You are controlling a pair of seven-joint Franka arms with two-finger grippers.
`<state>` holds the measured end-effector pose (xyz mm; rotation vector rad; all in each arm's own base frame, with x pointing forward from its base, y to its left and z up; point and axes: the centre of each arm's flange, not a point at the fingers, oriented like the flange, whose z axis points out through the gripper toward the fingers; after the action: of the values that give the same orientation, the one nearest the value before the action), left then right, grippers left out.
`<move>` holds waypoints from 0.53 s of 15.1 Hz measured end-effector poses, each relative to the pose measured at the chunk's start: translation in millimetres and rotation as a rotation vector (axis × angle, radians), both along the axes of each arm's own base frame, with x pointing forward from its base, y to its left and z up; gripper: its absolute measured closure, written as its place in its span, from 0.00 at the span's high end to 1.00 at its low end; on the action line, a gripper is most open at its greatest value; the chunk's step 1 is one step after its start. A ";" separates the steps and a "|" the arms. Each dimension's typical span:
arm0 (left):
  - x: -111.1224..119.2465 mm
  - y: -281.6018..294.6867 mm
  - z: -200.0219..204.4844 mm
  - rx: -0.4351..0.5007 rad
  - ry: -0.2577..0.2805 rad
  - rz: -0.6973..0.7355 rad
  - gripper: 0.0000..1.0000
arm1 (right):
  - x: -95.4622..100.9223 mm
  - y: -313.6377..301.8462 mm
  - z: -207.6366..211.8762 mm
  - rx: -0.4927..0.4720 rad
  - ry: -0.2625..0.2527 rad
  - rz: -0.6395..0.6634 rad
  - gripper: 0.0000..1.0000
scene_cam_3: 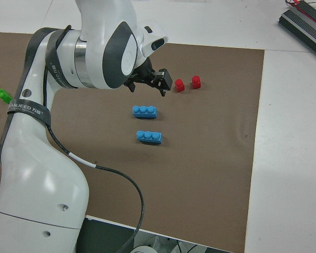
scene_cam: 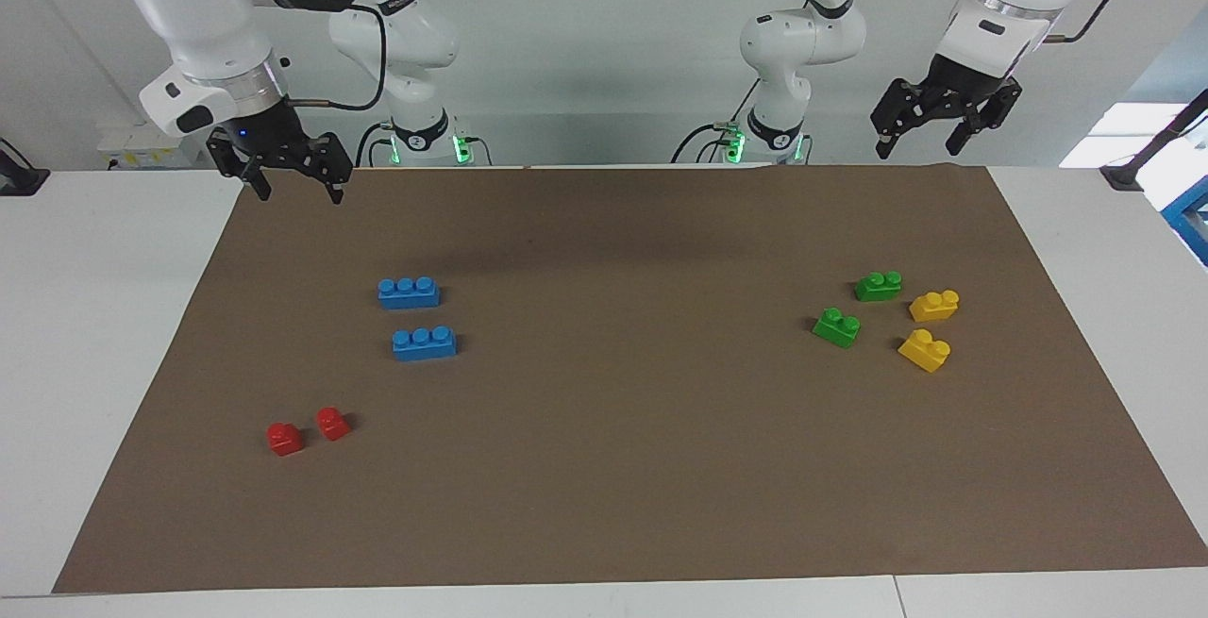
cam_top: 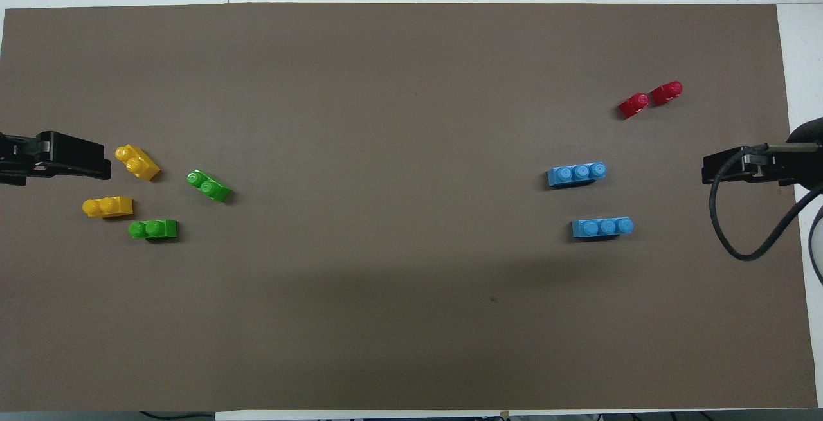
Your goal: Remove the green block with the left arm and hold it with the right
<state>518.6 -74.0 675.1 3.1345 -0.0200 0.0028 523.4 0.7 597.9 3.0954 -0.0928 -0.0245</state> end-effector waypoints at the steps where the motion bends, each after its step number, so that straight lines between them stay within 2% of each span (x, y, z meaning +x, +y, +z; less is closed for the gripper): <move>1: 0.9 0.0 -3.4 0.000 -0.002 0.000 1.00 | 0.0 0.4 -0.3 0.000 0.001 0.001 1.00; 8: 1.7 -0.3 -11.1 0.001 0.000 -0.001 1.00 | -0.2 1.4 -0.4 0.000 0.001 0.002 1.00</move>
<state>520.2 -74.3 664.0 3.1358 -0.0209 0.0022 523.1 2.1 597.6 3.0951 -0.0892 -0.0257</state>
